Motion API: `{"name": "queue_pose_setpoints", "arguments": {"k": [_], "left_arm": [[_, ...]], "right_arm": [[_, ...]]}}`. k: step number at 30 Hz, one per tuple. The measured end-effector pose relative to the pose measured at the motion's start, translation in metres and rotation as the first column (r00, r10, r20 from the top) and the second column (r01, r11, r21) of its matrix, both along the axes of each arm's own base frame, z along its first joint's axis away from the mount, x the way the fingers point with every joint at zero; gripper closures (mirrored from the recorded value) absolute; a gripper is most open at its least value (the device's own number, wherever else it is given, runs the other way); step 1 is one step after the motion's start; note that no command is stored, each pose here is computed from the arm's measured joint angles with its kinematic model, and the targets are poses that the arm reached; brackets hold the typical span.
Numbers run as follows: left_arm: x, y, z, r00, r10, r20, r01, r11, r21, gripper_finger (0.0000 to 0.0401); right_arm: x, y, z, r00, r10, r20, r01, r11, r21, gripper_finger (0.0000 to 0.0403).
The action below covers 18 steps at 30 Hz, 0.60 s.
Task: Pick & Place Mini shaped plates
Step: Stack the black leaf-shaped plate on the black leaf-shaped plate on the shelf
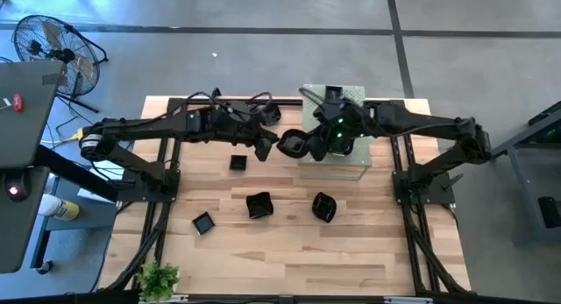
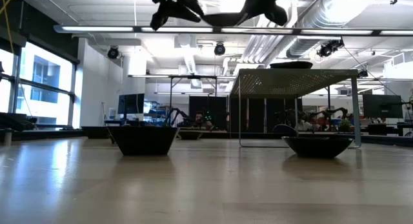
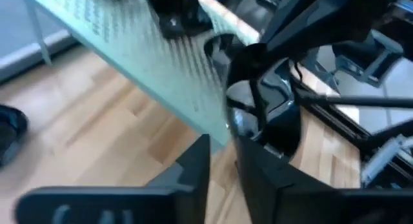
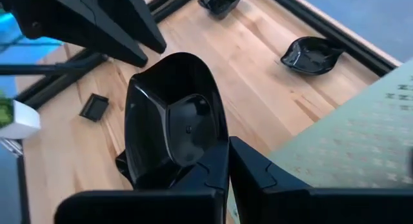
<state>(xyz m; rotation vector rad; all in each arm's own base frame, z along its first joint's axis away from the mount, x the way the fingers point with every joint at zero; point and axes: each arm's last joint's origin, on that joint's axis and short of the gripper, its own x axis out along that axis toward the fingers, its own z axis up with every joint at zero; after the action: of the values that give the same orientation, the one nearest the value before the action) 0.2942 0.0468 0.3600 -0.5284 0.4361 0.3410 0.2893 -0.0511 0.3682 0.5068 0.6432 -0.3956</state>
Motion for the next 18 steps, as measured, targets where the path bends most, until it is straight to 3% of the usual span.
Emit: {"name": "queue_pose_setpoints", "arguments": {"k": [3, 6, 13, 18], "left_arm": [[-0.001, 0.001, 0.007, 1.0, 0.019, 0.005, -0.019, 0.999, 0.031, 0.0281], [-0.002, 0.001, 0.011, 1.0, 0.0, 0.008, -0.001, 0.997, 0.079, 0.0276], [0.001, -0.001, 0.011, 0.985, -0.103, 0.14, 0.085, 0.988, 0.129, 0.0389], [-0.001, -0.002, 0.003, 0.965, -0.119, 0.234, 0.087, 0.986, 0.145, 0.0384]], "right_arm": [[-0.016, -0.009, 0.008, 1.0, -0.024, 0.001, 0.024, 1.0, 0.012, 0.04], [-0.037, -0.018, 0.014, 0.999, -0.038, -0.036, 0.039, 0.999, 0.021, 0.0399], [-0.087, -0.044, 0.015, 0.994, 0.029, -0.103, -0.025, 0.999, 0.049, 0.04], [-0.108, -0.057, -0.014, 0.986, 0.049, -0.159, -0.032, 0.994, 0.107, 0.0401]]}}
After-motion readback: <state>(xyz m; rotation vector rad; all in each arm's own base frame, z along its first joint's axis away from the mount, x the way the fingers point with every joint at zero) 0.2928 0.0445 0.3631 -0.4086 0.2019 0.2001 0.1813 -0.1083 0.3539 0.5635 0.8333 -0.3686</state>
